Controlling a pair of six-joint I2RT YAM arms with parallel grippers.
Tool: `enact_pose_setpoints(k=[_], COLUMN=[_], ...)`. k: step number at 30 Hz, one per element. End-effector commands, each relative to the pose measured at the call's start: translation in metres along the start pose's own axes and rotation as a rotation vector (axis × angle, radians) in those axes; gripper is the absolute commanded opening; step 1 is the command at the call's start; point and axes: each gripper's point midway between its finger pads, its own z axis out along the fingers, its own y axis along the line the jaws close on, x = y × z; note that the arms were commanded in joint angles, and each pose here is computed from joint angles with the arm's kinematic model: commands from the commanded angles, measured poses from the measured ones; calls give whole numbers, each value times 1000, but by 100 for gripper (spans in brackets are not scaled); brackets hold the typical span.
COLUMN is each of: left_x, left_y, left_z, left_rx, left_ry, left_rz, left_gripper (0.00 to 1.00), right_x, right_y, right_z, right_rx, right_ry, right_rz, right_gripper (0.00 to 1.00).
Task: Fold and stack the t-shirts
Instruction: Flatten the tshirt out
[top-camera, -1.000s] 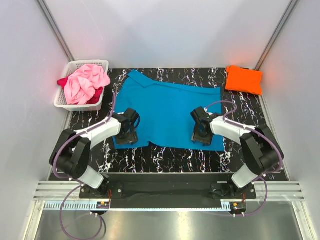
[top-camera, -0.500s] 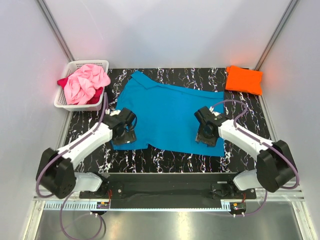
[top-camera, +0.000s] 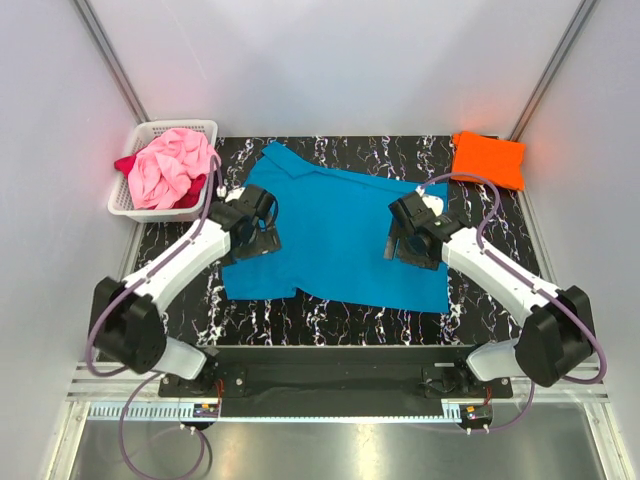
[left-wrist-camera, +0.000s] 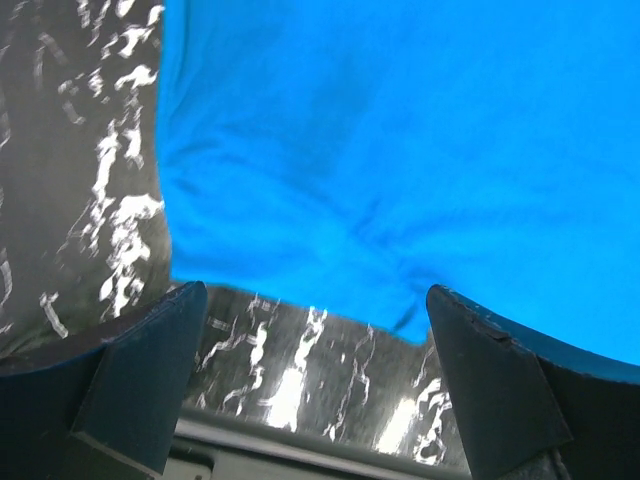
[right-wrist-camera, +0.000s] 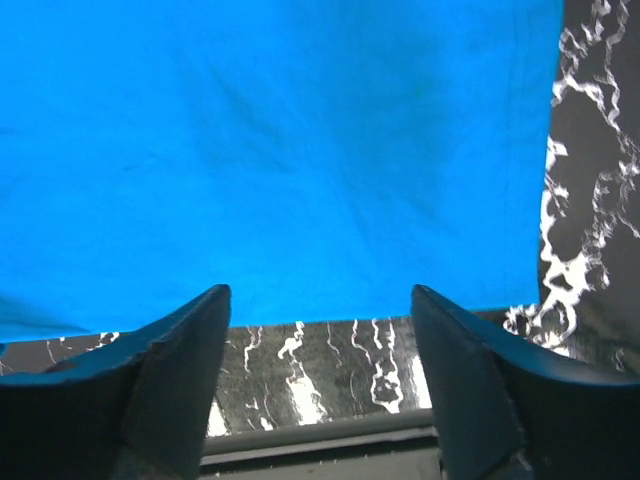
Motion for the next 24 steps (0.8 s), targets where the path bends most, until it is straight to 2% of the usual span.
enact_pose_setpoints(k=[1,7,13,24], left_x=[-21,-37,-53,-35], left_y=[-18,-23,-39,-30], left_z=[20,62,78,115], left_rx=[83,76,96,7], left_ry=[7,44,22,73], left_rz=[-24,-53,-75,-54], left_gripper=[99,99,99,99], right_x=[-12,-17,-12,-12], right_y=[11,26,36,50], right_z=[4,27,62,101], right_rx=[-48,-68,-28,-5], right_ry=[-62,-76,-35,-12], right_rz=[-60,-78,-100,-139], right_gripper=[82,85,82,81])
